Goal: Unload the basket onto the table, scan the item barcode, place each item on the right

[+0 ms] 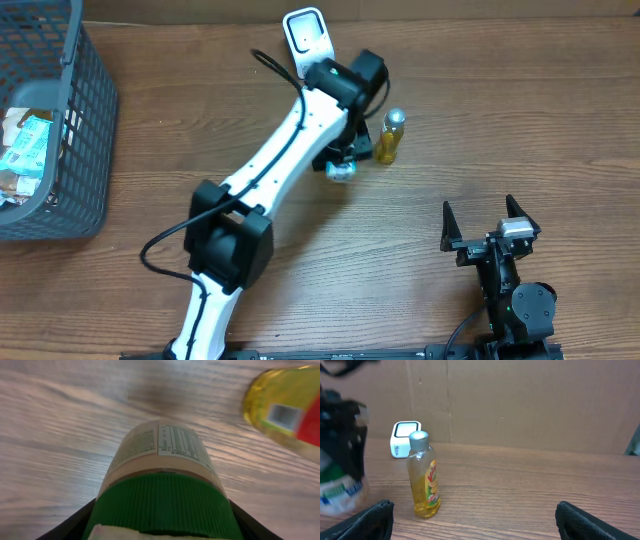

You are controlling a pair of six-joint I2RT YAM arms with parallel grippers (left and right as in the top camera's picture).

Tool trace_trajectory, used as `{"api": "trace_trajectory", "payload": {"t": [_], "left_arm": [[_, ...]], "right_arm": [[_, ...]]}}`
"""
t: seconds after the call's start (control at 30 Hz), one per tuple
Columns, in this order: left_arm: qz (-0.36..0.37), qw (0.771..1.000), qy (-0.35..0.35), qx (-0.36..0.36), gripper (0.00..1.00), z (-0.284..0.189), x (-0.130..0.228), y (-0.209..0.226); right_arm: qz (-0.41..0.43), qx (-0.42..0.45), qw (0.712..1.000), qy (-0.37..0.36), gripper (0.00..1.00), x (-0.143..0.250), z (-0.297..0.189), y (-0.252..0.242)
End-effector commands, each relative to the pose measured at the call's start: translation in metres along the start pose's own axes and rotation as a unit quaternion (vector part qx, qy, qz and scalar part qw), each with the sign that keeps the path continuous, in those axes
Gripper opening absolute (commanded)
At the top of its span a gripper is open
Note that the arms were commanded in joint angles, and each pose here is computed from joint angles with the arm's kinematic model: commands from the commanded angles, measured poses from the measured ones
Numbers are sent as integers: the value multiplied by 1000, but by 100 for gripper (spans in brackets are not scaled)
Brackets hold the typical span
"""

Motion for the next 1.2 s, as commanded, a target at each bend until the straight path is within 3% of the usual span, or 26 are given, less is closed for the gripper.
{"api": "trace_trajectory", "payload": {"t": [0.0, 0.2, 0.63, 0.73, 0.83, 0.87, 1.07, 1.17], "left_arm": [[-65, 998, 10, -23, 40, 20, 5, 3], [-63, 998, 17, -28, 40, 43, 10, -2], [-40, 998, 23, -36, 53, 60, 21, -3], [-39, 998, 24, -35, 64, 62, 22, -3], [-12, 999, 27, -31, 95, 62, 22, -4], [-2, 999, 31, -28, 100, 62, 23, -4], [28, 999, 26, -13, 100, 51, 16, -7], [40, 999, 6, 7, 100, 20, -6, -4]], "right_arm": [[0, 1, 1000, 0, 100, 3, 0, 0], [0, 1, 1000, 0, 100, 3, 0, 0], [-1, 1, 1000, 0, 100, 3, 0, 0], [0, 1, 1000, 0, 100, 3, 0, 0], [0, 1, 1000, 0, 100, 3, 0, 0], [-1, 1, 1000, 0, 100, 3, 0, 0], [0, 1, 1000, 0, 100, 3, 0, 0], [0, 1, 1000, 0, 100, 3, 0, 0]]}}
Point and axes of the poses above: each gripper's point midway between its finger pads, its own z axis out along the fingers, its own y axis along the line the jaws close on, x = y × z, the point moved 2 cm from there along -z, back along the fingers, and after that the axes turned 4 degrees about z, right-handed, at the moved point
